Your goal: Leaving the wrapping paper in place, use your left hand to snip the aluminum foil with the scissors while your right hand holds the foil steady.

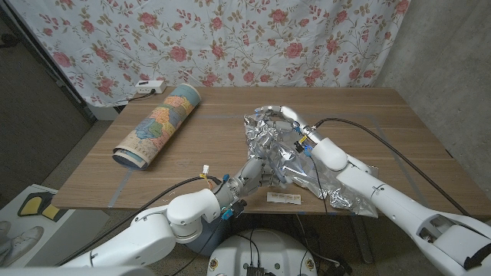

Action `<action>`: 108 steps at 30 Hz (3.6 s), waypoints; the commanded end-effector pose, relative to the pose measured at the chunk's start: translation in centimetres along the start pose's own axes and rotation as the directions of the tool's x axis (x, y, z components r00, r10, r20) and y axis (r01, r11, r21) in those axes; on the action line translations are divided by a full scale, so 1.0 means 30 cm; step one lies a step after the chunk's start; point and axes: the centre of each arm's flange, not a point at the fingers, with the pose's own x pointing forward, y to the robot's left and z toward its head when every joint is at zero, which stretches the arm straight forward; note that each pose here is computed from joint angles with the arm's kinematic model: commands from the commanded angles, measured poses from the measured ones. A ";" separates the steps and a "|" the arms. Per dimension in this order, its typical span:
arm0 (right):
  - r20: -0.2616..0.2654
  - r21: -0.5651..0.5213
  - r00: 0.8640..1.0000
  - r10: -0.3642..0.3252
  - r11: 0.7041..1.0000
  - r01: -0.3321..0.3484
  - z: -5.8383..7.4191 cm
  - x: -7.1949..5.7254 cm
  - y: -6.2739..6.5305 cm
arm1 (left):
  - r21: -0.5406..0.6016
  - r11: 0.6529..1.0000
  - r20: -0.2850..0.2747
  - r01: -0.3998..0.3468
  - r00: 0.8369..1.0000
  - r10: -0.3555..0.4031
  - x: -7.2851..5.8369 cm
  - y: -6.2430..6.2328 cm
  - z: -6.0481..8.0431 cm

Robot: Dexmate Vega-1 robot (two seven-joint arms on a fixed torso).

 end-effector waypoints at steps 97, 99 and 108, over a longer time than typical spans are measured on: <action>-0.022 -0.080 0.994 0.106 0.991 -0.107 0.055 0.082 0.041 | 0.031 0.976 0.269 -0.214 0.943 0.198 -0.045 0.001 0.021; -0.025 -0.083 0.994 0.108 0.991 -0.110 0.055 0.088 0.042 | 0.010 0.970 0.289 -0.244 0.929 0.231 -0.056 0.004 0.018; -0.046 -0.103 0.992 0.121 0.987 -0.125 0.047 0.110 0.052 | -0.043 0.924 0.352 -0.381 0.859 0.371 -0.094 0.017 0.002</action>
